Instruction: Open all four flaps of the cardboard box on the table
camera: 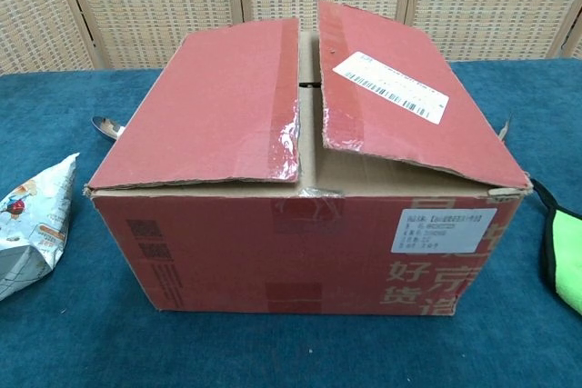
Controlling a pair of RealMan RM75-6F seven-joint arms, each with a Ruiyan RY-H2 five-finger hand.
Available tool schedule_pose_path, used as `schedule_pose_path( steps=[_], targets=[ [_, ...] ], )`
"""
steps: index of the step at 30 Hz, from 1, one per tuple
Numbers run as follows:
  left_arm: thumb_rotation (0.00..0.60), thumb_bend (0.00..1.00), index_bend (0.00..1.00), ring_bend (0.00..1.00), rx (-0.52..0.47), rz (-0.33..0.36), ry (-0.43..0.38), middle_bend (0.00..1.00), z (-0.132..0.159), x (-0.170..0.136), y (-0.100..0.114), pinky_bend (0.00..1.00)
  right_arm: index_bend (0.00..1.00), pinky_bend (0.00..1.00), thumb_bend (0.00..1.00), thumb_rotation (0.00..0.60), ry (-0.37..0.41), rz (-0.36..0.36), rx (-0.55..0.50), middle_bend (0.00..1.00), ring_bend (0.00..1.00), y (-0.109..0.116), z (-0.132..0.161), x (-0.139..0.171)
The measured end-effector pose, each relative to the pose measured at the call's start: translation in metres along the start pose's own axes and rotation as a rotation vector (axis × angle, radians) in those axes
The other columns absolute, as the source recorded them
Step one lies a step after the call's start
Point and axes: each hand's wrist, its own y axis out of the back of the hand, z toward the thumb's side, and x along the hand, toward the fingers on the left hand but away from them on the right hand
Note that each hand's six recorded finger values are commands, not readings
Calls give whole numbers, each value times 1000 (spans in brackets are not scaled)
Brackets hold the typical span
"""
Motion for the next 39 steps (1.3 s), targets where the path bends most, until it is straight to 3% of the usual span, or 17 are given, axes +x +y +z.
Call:
schedule_pose_path(
  steps=[5, 10, 14, 30, 39],
  targets=[
    [600, 6, 0, 0, 3, -2, -10, 0, 3, 0, 1, 0, 214, 110, 666, 600, 14, 9, -18, 152, 0, -1, 1, 0],
    [600, 7, 0, 0, 8, -6, -17, 0, 4, 1, 1, 0, 214, 110, 850, 600, 40, 16, -42, 162, 0, -1, 6, -2],
    [600, 7, 0, 0, 14, -9, -27, 0, 8, 4, 1, 0, 214, 110, 943, 600, 103, 31, -104, 179, 0, -1, 17, -8],
    [600, 7, 15, 0, 47, -20, -63, 0, 20, 13, 5, 0, 247, 111, 981, 600, 578, 220, -388, 273, 16, 15, 137, -63],
    [600, 7, 15, 0, 59, -46, -58, 0, 24, 19, 1, 0, 248, 110, 981, 600, 807, 302, -376, 273, 15, 28, 217, -87]
  ],
)
